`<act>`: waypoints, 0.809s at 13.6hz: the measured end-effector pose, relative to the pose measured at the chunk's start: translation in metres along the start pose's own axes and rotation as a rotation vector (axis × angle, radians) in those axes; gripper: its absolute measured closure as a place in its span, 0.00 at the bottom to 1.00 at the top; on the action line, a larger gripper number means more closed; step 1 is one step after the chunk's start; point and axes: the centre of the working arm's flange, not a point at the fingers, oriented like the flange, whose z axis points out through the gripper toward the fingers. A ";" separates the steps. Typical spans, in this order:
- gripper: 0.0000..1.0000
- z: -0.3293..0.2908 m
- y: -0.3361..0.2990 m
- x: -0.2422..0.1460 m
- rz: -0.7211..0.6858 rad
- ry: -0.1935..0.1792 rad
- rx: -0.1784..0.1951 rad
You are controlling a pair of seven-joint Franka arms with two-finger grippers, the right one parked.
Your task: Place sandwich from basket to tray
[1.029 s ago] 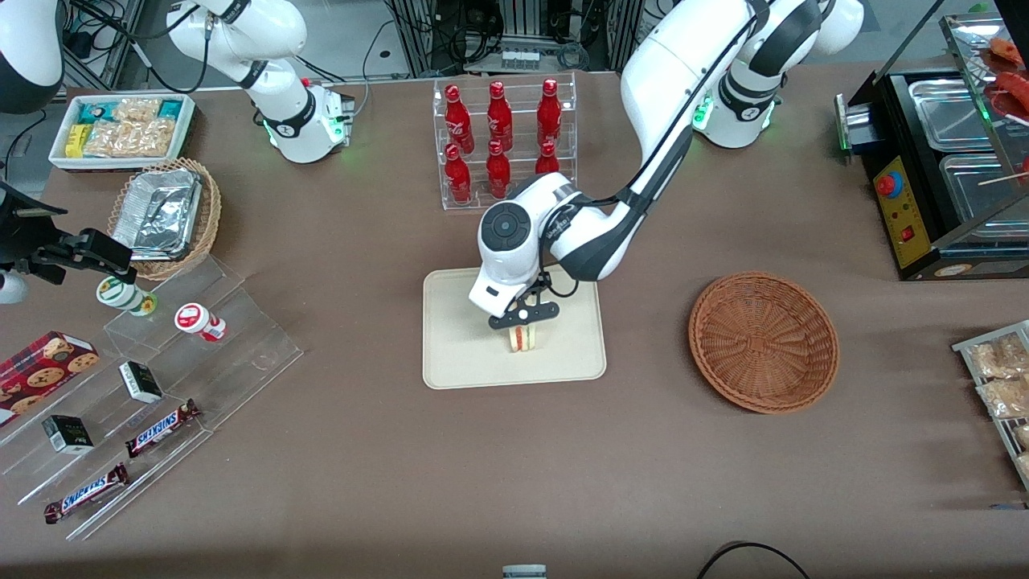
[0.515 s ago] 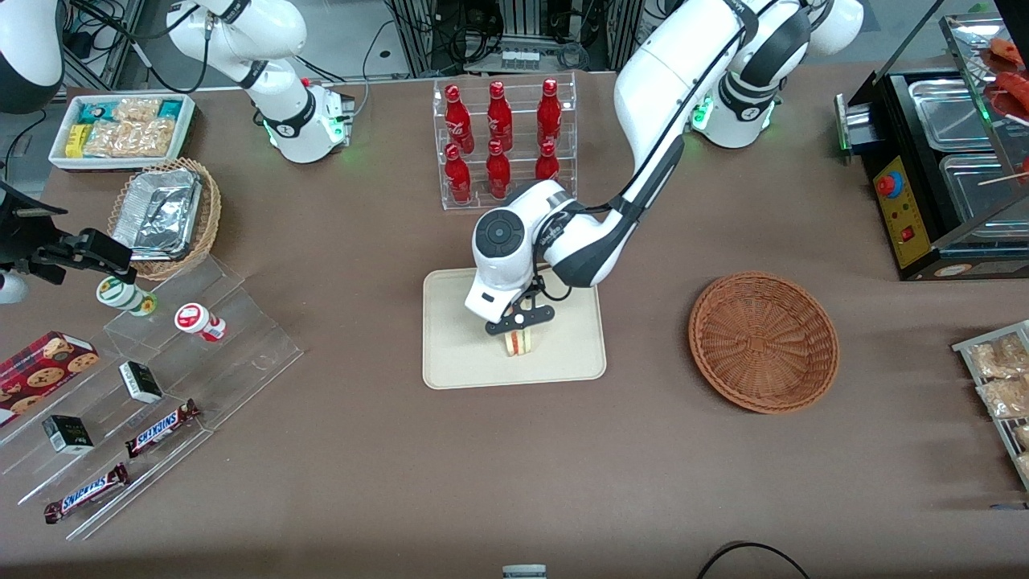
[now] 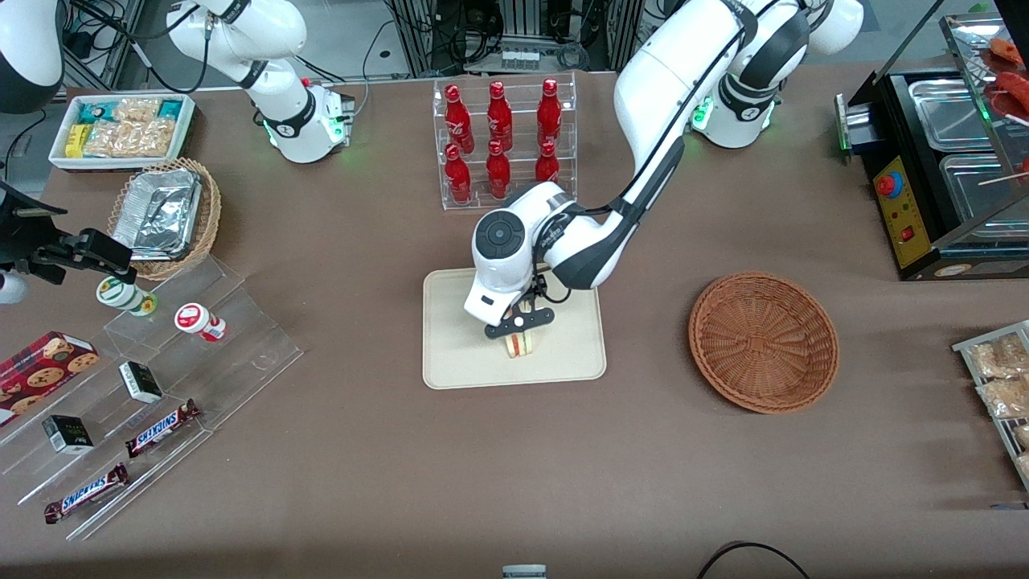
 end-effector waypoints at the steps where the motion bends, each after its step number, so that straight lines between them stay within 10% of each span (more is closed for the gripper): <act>1: 0.00 -0.012 0.000 0.001 -0.002 -0.002 0.009; 11: 0.00 -0.135 -0.069 0.071 0.252 -0.042 0.114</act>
